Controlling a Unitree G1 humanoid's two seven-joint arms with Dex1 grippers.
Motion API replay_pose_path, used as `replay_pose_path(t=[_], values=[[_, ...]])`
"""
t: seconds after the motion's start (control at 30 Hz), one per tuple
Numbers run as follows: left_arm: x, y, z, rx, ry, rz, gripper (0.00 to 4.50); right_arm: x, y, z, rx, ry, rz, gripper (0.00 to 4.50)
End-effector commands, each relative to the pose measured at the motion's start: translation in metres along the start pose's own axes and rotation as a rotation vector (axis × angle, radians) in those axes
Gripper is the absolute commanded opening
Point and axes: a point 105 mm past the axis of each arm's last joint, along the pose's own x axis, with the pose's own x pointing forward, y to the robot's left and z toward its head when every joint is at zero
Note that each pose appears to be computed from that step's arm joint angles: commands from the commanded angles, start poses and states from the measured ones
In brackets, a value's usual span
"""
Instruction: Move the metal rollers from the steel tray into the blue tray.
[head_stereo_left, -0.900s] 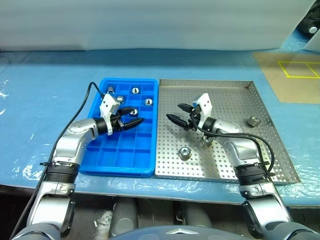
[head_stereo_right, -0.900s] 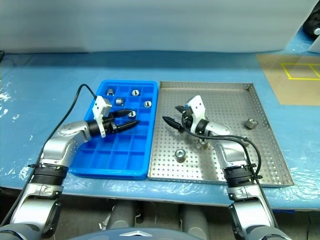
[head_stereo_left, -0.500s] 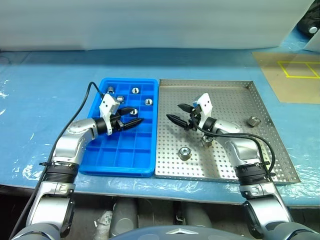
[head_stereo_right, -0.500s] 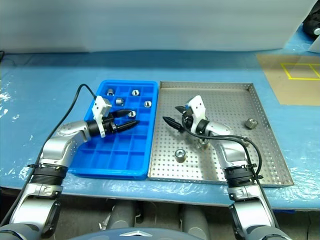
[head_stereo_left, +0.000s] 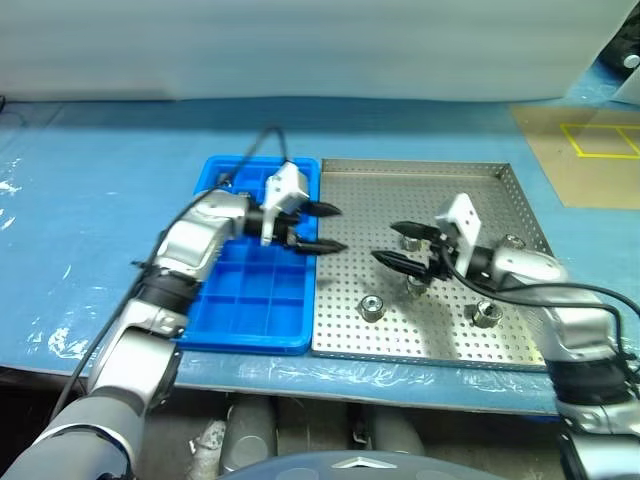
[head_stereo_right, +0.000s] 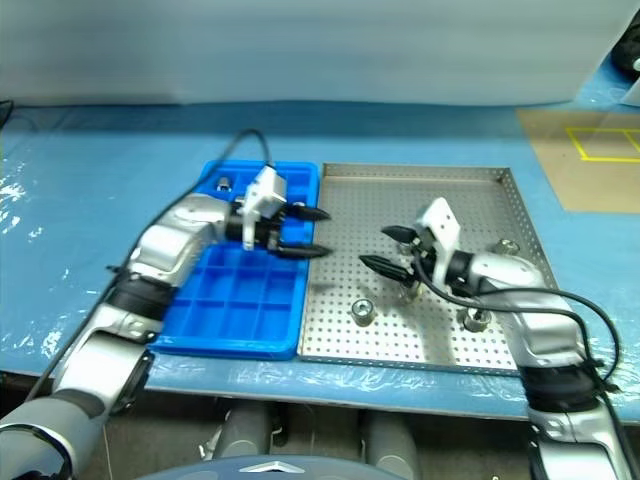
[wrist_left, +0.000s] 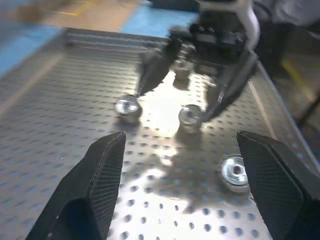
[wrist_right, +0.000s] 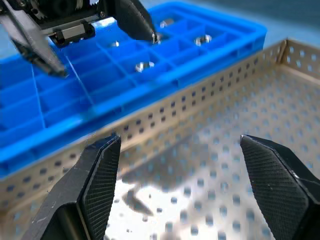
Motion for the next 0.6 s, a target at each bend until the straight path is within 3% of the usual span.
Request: replay_pose_path(t=[0.03,0.4,0.6], values=[[0.015,-0.008,-0.007,0.071,0.074,-0.142,3.77,-0.019,0.002,0.014,-0.034,-0.042,-0.065,3.91],[0.05,-0.013,-0.032,0.149,0.21,-0.363,3.77,-0.044,0.025,0.0,0.027,-0.049,-0.242,3.91],[0.052,-0.018,-0.051,0.181,0.294,-0.433,3.77,-0.052,0.045,-0.003,0.067,-0.036,-0.222,3.91]])
